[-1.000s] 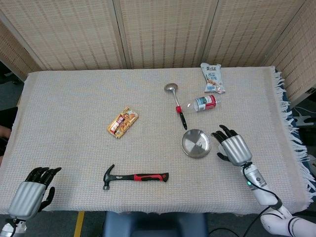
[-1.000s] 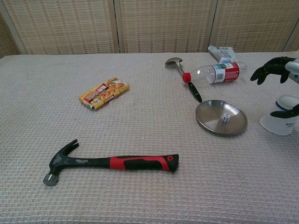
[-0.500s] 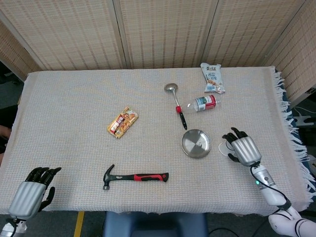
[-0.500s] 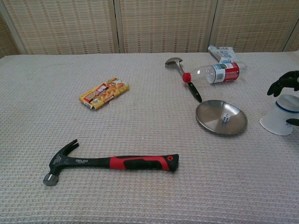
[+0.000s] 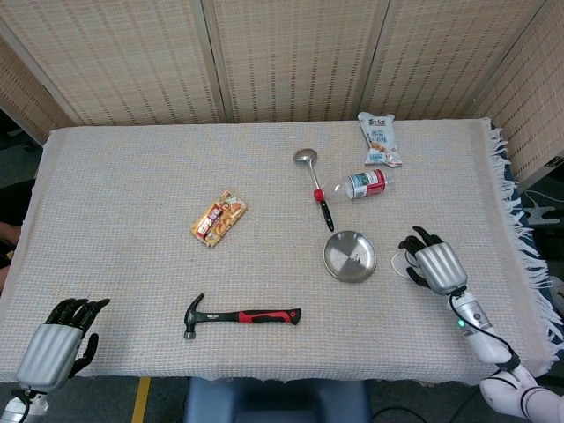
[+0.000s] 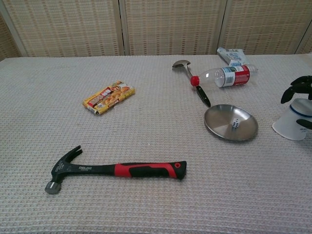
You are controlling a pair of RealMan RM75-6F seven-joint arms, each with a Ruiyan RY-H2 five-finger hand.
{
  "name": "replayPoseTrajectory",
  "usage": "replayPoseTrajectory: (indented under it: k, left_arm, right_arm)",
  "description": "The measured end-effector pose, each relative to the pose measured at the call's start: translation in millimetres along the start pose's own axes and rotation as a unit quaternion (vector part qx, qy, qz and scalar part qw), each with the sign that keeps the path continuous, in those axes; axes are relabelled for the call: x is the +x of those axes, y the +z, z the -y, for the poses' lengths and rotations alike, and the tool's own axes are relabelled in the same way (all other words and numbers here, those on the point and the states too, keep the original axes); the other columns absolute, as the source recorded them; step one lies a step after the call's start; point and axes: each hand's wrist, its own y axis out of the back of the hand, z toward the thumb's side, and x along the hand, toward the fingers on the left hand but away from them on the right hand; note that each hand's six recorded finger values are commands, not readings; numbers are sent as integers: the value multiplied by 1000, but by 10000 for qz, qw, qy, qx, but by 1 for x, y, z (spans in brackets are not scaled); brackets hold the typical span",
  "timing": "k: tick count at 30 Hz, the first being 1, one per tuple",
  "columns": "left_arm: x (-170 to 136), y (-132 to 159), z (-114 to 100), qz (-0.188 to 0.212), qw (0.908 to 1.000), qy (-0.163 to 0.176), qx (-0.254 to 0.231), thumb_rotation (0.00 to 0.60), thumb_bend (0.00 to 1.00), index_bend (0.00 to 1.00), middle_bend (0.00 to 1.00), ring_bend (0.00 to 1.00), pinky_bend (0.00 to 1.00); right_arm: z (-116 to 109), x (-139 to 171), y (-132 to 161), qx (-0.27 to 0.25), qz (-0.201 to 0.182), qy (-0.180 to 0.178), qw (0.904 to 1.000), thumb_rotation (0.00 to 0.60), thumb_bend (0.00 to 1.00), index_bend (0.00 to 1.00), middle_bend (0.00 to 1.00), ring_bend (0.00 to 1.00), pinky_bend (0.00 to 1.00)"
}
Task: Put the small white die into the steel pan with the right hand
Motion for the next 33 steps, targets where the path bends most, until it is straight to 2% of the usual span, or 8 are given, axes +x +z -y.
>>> replayPoseTrajectory:
  k: [6, 11, 19, 27, 33]
  left_arm:
    - [0, 0, 0, 3, 10000, -4, -3, 600, 574, 169, 245, 179, 189]
    - [0, 0, 0, 1, 10000, -4, 7, 600, 574, 169, 244, 179, 189]
    - [1, -1, 1, -22, 10000, -11, 1, 600, 575, 169, 245, 179, 189]
    - [1, -1, 1, -20, 10000, -4, 5, 600, 573, 169, 245, 179, 189]
    - [1, 0, 1, -10, 10000, 2, 7, 600, 575, 169, 245, 179, 189]
  right_arm:
    - [2, 4, -5, 72, 90, 7, 9999, 600, 248, 330, 288, 113, 365]
    - [6, 9, -8, 212, 263, -79, 9994, 600, 271, 346, 288, 133, 467]
    - [14, 17, -11, 481, 649, -134, 9966, 600, 275, 356, 289, 168, 498]
    - [15, 17, -10, 466, 775, -213, 9957, 600, 293, 534, 448, 378, 637]
    - [12, 16, -8, 444, 754, -309, 9957, 600, 300, 572, 491, 436, 700]
